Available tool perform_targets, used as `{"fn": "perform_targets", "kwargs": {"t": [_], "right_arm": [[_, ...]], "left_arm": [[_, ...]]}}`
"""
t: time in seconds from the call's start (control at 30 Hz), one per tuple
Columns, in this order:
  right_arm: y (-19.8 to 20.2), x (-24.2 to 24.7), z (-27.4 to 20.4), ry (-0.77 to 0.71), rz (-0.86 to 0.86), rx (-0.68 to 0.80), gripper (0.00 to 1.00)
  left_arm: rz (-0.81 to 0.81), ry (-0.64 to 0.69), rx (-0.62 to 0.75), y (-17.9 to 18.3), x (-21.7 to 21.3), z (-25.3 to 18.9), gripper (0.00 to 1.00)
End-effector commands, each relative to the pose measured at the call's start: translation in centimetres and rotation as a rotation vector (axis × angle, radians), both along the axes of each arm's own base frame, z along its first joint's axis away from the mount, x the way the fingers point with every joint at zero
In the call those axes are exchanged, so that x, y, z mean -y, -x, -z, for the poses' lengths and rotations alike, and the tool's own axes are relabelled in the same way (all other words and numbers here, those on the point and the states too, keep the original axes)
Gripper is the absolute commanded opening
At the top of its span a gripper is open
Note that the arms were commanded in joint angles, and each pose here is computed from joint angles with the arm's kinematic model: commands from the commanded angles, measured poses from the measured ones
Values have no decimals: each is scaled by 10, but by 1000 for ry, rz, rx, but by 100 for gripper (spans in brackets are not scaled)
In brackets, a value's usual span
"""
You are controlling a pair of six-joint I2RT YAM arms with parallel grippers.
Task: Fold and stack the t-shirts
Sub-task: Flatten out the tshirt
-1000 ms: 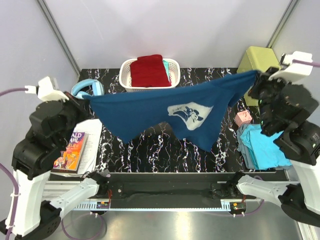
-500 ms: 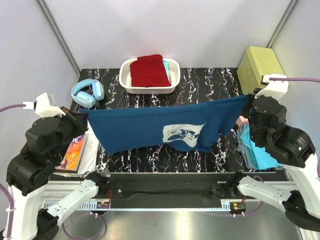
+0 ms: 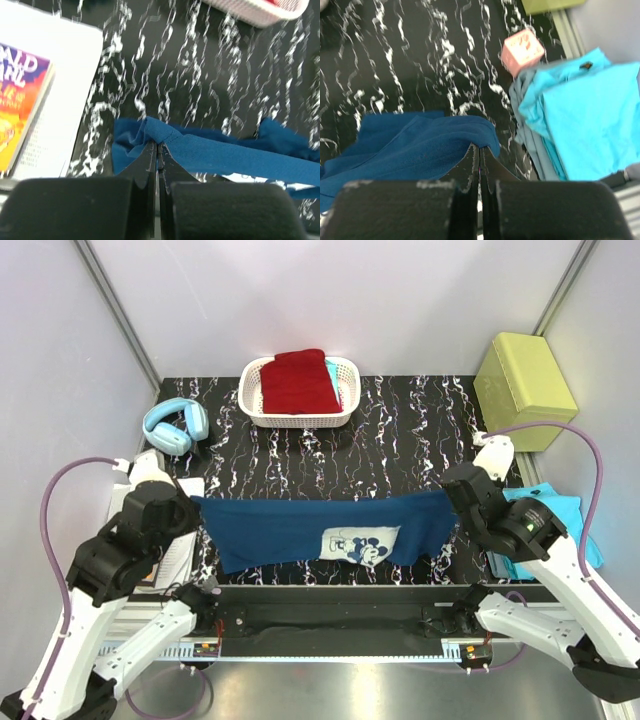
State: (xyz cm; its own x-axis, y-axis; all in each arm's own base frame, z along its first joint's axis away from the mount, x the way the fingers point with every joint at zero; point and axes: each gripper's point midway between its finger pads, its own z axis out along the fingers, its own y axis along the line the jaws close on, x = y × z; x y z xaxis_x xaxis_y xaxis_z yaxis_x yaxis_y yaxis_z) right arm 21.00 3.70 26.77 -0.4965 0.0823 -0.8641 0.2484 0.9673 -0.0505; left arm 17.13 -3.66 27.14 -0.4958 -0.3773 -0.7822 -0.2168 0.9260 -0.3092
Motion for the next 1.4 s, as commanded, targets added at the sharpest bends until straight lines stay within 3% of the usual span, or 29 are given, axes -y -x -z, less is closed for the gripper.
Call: {"fn": "perform_targets", "kwargs": {"t": [0.0,0.2,0.47,0.53,0.73,1.37], "right_arm": [[10,6,-4,-65,46,23,0],[-9,-12,3,-32,17,4,0],[-77,-74,-19,-102,-47,117,0],[-100,-79,-7,-91,-26,84,0],[-152,-71,11,-121,19,62,0],[-265,-57,64,-78,146,3,0]], "left_arm": [[10,31,-12,11,0,9,0],[-21,-41,-45,-1,-4,15,0],[-70,-181,-47,-70,8,6,0],[-92,-219,-41,-91,12,5,0],[-118,-239,-49,-133,18,12,0],[-155,-253,-185,-251,15,65,0]]}}
